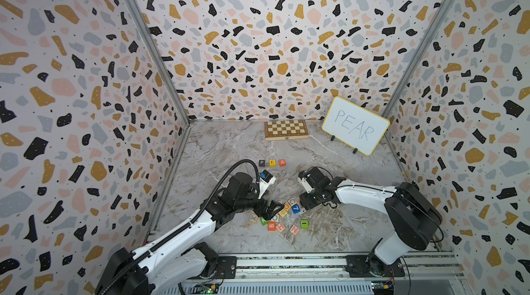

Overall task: Spell the uppercase word “pear” with letter blocks
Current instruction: Pick up the letter block from the center of the board.

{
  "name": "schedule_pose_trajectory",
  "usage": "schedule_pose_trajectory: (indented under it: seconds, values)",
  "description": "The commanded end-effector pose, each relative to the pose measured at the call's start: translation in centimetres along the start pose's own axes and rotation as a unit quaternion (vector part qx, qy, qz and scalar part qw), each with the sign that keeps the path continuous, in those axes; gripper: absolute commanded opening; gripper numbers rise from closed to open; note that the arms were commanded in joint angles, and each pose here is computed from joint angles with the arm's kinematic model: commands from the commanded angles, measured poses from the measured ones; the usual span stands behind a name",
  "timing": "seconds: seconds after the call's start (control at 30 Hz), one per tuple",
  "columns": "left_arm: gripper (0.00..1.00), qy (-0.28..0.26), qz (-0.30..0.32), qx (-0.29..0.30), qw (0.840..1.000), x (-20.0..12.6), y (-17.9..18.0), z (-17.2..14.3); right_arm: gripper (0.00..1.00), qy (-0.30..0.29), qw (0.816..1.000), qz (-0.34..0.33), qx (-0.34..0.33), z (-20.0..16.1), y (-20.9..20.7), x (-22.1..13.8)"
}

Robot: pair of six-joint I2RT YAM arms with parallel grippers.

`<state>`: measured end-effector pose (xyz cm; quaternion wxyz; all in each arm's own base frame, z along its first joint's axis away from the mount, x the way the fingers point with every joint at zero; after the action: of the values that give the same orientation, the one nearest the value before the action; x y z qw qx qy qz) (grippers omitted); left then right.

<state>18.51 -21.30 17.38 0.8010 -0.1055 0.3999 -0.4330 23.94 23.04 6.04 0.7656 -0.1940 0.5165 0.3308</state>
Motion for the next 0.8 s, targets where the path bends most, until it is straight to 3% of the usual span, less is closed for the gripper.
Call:
schedule_pose_trajectory:
  seconds: [0.0, 0.77]
  values:
    - [0.99, -0.011, -0.014, 0.014, 1.0, 0.0, -0.6, 0.5, 0.58, 0.032, 0.999, -0.011, 0.006, -0.9, -0.6, 0.8]
    - [0.99, -0.018, -0.001, 0.016, 1.0, 0.1, 0.0, 0.4, 0.49, 0.017, 0.999, 0.006, 0.028, -0.1, -0.8, 0.3]
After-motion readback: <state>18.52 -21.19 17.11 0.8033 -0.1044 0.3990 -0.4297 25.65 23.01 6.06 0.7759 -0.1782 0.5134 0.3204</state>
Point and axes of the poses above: each gripper's point midway between its finger pads, its own x axis out along the fingers, its own y axis along the line the jaws close on, z = x × y, the point moved 4 cm from there along -x, back along the fingers, and after that the axes turned 14 degrees about -x, right-handed, at the moved point
